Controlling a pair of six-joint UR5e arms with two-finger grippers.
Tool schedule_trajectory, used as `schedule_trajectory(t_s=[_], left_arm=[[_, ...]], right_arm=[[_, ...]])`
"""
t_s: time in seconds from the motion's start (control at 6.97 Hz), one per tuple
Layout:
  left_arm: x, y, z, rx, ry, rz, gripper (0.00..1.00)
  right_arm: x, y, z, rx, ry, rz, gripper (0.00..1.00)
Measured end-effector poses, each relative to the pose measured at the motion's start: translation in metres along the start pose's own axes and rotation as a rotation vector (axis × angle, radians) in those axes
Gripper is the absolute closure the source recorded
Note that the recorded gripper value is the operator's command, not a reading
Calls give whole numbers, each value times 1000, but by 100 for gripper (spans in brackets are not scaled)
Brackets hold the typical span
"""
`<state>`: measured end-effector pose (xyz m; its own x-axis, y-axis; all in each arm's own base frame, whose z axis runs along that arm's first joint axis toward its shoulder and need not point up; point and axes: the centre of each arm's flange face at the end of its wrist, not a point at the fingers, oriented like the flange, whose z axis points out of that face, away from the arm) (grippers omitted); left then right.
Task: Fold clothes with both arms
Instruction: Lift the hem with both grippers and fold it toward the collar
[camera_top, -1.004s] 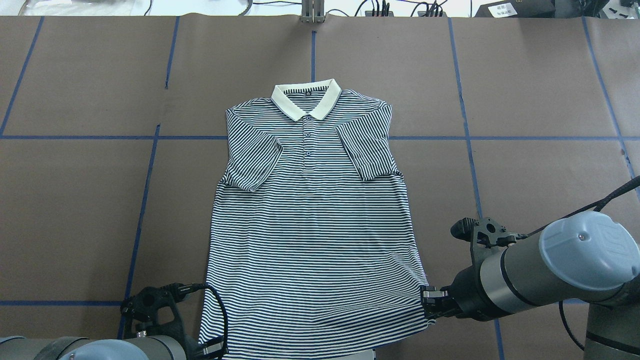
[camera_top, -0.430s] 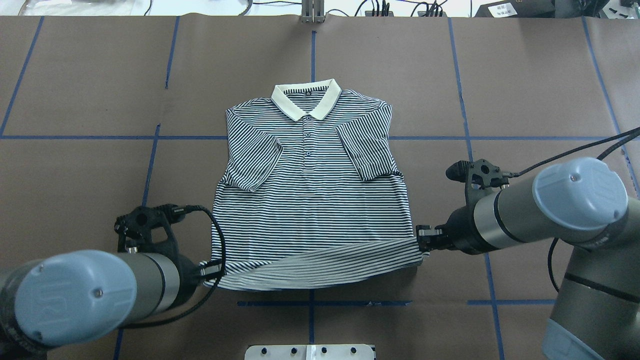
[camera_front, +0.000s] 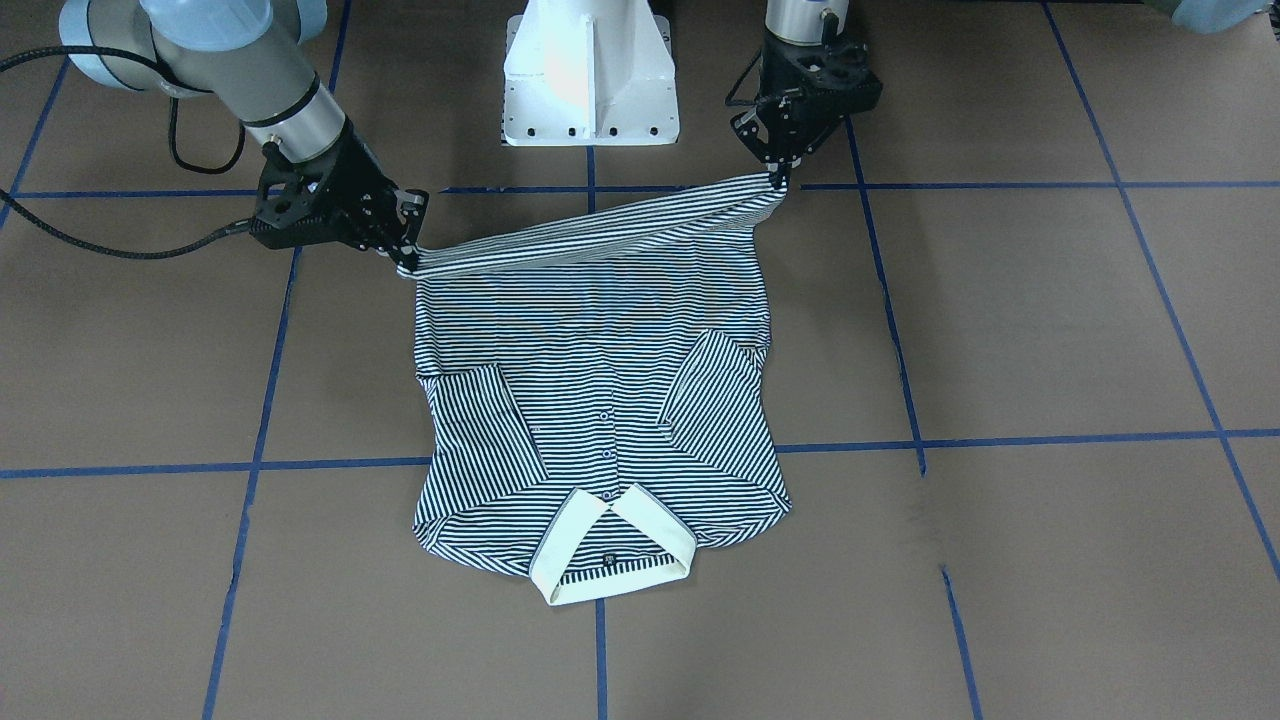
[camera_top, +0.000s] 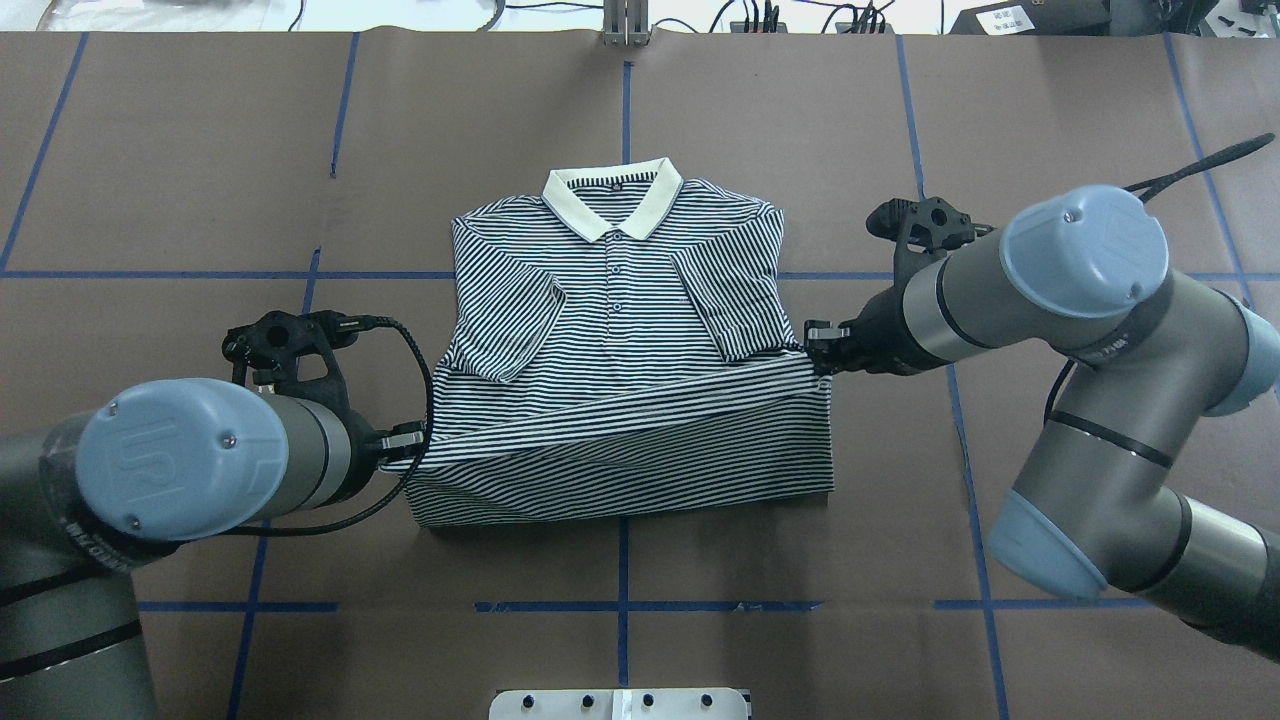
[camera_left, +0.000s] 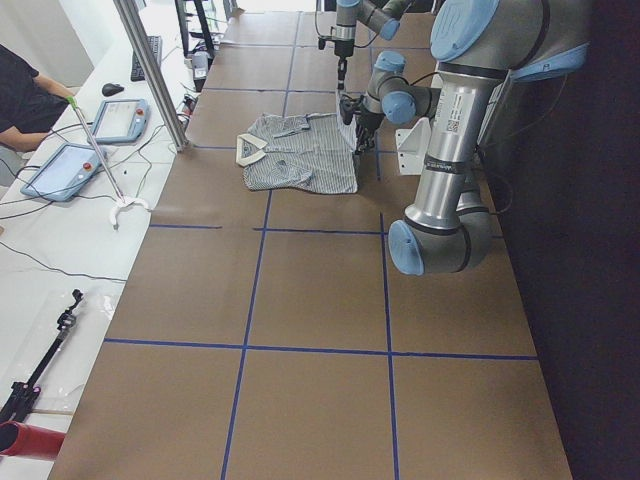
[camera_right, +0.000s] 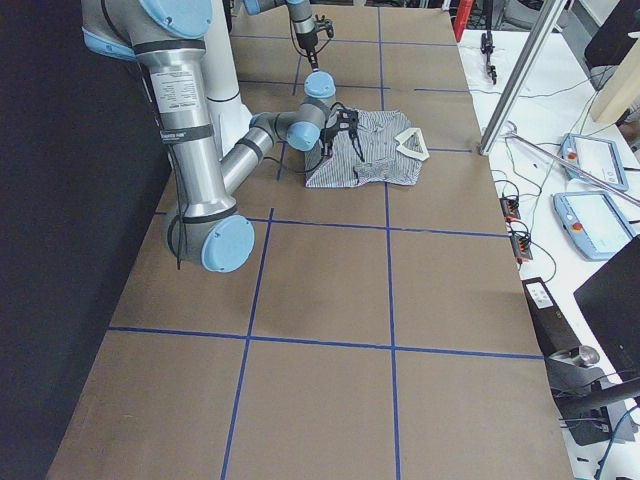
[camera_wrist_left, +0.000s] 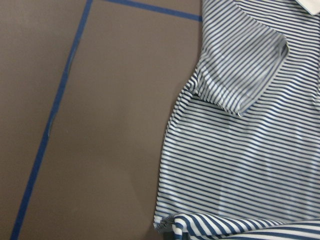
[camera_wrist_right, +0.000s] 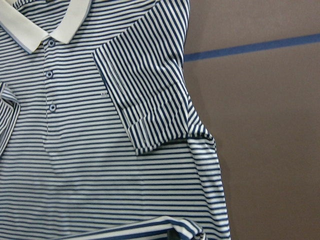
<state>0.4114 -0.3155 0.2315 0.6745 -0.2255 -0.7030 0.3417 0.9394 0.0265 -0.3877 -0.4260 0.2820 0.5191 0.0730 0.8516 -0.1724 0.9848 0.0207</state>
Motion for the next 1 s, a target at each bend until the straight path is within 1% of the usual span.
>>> schedule_trajectory(t_s=[0.14,0.29,0.43,0.57,0.72,1.0], left_arm=[[11,-22,16,27,5,-17,100],[23,-54,33,65,7,-29,100],[26,-89,41,99,8,-20,100],[22,-114,39,108,12,-1,100],[18,-125,36,101,17,17,100],[14,-129,29,95,25,27,100]], right_arm=[[-4,-25,5,25,11,8,100],[-8,-49,10,45,23,17,100],[-11,-71,12,64,28,23,100],[-13,-87,11,83,15,25,100],[-11,-97,9,97,-3,24,100],[-5,-111,-1,100,-24,23,100]])
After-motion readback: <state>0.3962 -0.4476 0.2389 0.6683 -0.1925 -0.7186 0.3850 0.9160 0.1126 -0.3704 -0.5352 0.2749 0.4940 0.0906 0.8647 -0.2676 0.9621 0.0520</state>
